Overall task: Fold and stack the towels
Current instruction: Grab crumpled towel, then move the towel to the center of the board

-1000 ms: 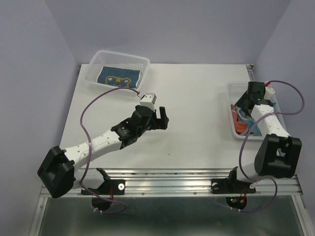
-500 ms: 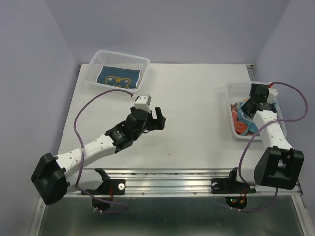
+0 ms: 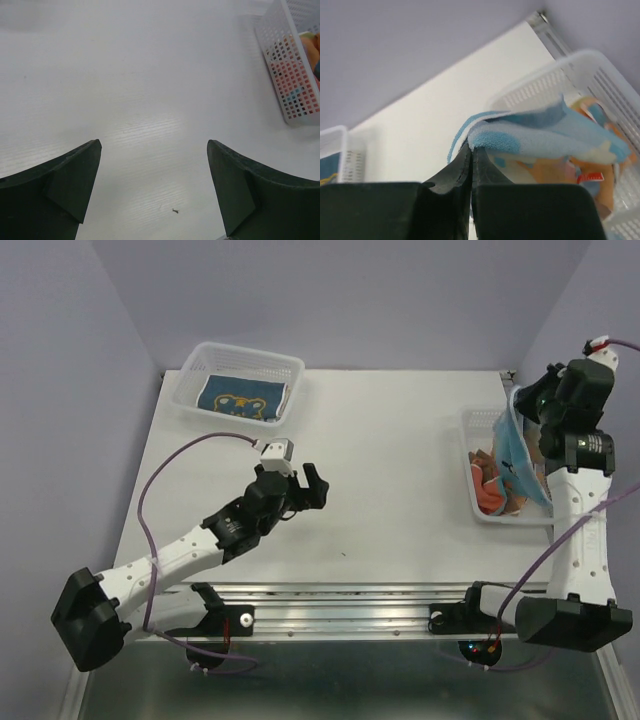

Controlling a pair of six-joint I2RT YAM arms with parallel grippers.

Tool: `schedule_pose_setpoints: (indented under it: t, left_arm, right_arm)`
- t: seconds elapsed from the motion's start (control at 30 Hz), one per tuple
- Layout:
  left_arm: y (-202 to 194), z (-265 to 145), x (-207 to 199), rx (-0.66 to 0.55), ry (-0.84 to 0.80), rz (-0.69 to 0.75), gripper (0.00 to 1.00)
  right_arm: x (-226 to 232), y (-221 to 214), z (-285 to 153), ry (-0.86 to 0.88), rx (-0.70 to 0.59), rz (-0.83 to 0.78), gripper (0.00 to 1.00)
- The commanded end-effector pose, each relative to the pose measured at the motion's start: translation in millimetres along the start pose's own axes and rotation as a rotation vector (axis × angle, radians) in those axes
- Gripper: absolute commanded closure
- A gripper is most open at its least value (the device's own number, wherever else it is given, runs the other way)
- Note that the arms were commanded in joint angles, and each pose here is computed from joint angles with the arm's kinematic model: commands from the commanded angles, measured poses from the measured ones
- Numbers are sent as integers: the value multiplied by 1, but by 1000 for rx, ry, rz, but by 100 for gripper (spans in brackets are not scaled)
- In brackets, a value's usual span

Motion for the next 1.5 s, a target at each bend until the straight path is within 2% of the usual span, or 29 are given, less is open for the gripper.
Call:
schedule_pose_setpoints:
  t: [0.0, 0.07, 0.17, 0.3, 0.57, 0.63, 0.7, 0.73, 0.77, 0.8, 0.83, 0.87, 0.9, 0.93, 0.97, 1.03, 1.07, 1.17, 1.2, 1.27, 1.37, 1.4, 1.47]
  left_arm:
    - [14, -5, 2, -81, 21, -42, 1]
    - [16, -7, 4, -90, 27, -53, 1]
    - [21, -13, 7, -105, 42, -74, 1]
    - [25, -27, 18, -121, 99, -131, 1]
    - [27, -62, 41, -123, 214, -312, 1]
    - [22, -66, 46, -113, 243, -321, 1]
    - [21, -70, 49, -113, 252, -345, 1]
    - [20, -71, 50, -113, 258, -354, 1]
    - [18, -71, 51, -106, 267, -349, 1]
    - [17, -70, 52, -107, 272, -349, 1]
    - [15, -69, 53, -101, 285, -350, 1]
    - [10, -66, 55, -84, 302, -343, 1]
    - [9, -64, 55, -76, 312, -339, 1]
    - [6, -62, 55, -64, 319, -332, 1]
    - [1, -57, 54, -37, 330, -318, 1]
    - [-4, -51, 50, -4, 322, -308, 1]
    - [-9, -45, 46, 27, 306, -296, 1]
    - [-20, -36, 39, 77, 279, -271, 1]
    - [-27, -32, 33, 102, 235, -270, 1]
    - [-39, -26, 24, 142, 173, -253, 1]
    - [-59, -16, -14, 197, -48, -253, 1]
    - [-64, -14, -20, 209, -70, -251, 1]
    - [-80, -6, -30, 262, -74, -232, 1]
  right_arm:
    - [96, 46, -62, 493, 22, -72, 99]
    - [127, 39, -82, 664, 94, -100, 99]
    - [168, 32, -108, 825, 134, -139, 99]
    - [224, -13, -145, 1037, 270, -171, 99]
    - [263, -54, -175, 1194, 339, -6, 99]
    - [253, -73, -161, 1121, 376, 53, 99]
    - [242, -84, -141, 1027, 356, 95, 99]
    - [223, -121, -116, 928, 428, 80, 99]
    - [210, -135, -98, 839, 420, 74, 99]
    - [183, -176, -68, 704, 476, 47, 99]
    - [181, -172, -62, 680, 447, 54, 97]
    - [152, -209, -34, 570, 503, 34, 95]
    - [132, -217, -9, 493, 524, 50, 87]
    - [110, -242, 18, 409, 586, 38, 86]
    - [101, -247, 36, 381, 608, 35, 82]
    - [85, -245, 66, 299, 609, -32, 63]
    - [83, -246, 73, 245, 637, -84, 43]
    - [89, -231, 68, 289, 582, -131, 22]
    - [89, -220, 57, 308, 546, -135, 0]
    - [80, -216, 46, 296, 524, -170, 0]
    - [48, -210, 24, 198, 457, -169, 0]
    - [20, -228, 21, 142, 490, -184, 0]
    - [3, -237, 11, 126, 489, -148, 0]
Point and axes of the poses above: each gripper's point midway between its finger pads, its own z axis out along the fingers, its own x axis along the line the jaws close on, y = z × x, the point moved 4 cm from there along -z, back along the fingers, and after that the axes turned 15 degrees about z, right-handed, at the moved point
